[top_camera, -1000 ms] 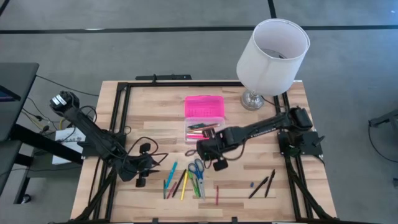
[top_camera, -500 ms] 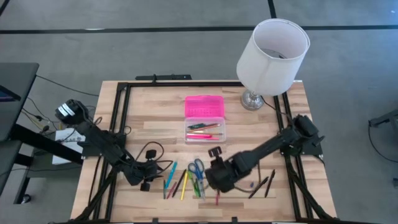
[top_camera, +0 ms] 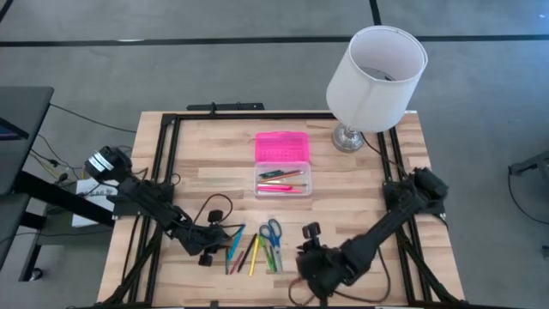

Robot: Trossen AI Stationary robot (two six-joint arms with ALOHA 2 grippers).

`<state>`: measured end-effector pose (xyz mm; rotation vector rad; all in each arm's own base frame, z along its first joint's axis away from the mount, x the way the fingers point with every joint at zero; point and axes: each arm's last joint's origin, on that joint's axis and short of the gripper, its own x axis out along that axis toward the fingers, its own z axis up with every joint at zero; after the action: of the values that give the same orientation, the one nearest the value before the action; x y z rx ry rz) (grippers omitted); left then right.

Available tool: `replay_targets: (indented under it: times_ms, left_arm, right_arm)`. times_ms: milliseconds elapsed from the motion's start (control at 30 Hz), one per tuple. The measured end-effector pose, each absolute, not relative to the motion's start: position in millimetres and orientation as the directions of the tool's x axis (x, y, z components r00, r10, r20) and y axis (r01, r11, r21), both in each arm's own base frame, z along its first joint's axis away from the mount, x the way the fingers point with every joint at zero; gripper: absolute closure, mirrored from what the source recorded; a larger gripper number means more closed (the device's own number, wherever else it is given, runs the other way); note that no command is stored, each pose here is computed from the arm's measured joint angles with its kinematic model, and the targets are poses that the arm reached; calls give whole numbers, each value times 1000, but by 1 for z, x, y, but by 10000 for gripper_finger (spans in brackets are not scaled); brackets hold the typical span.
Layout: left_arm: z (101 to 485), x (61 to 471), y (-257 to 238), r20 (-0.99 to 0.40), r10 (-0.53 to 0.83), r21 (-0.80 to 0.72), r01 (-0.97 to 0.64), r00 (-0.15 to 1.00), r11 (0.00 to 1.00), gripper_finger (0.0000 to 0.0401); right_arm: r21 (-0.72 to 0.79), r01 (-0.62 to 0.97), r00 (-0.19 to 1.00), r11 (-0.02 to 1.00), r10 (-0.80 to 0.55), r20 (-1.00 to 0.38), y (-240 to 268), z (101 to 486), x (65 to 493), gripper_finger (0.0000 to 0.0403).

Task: Pick & place school supplies into a supply box
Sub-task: Put the blue multi-color pen into the supply box

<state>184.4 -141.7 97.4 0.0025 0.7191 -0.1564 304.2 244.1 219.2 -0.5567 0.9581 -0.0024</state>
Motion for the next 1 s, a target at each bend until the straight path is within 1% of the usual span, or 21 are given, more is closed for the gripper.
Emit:
replay_targets:
  times_ms: [167,233,333,433,567,733,900,1000]
  left_arm:
    - [94,196,-143,-647,-149,-36,165,748,986,281]
    - [95,200,-145,-646,-150,-10,188,749,982,281]
    - [100,207,-147,-639,-146,45,226,755,973,281]
    - [104,212,-149,-644,-105,120,235,758,965,281]
    - [107,216,-150,-683,-63,183,254,728,950,281]
    - [112,219,-153,-738,-4,296,329,675,897,281]
    - [123,227,-158,-748,13,370,401,663,838,281]
    - [128,231,-160,-743,36,408,409,669,816,281]
  right_arm:
    - [-516,-230,627,825,-280,-727,255,208,290,340]
    - [-536,-227,627,813,-299,-719,255,204,286,340]
    - [-530,-207,621,822,-308,-721,254,204,285,340]
    - [-529,-203,618,824,-311,-722,254,204,285,340]
    - [-530,-202,618,823,-313,-721,254,204,285,340]
    - [-530,-200,618,824,-313,-721,253,204,285,340]
    - [-526,-193,616,828,-315,-722,251,204,288,340]
    - [-526,-190,615,829,-317,-722,250,204,289,340]
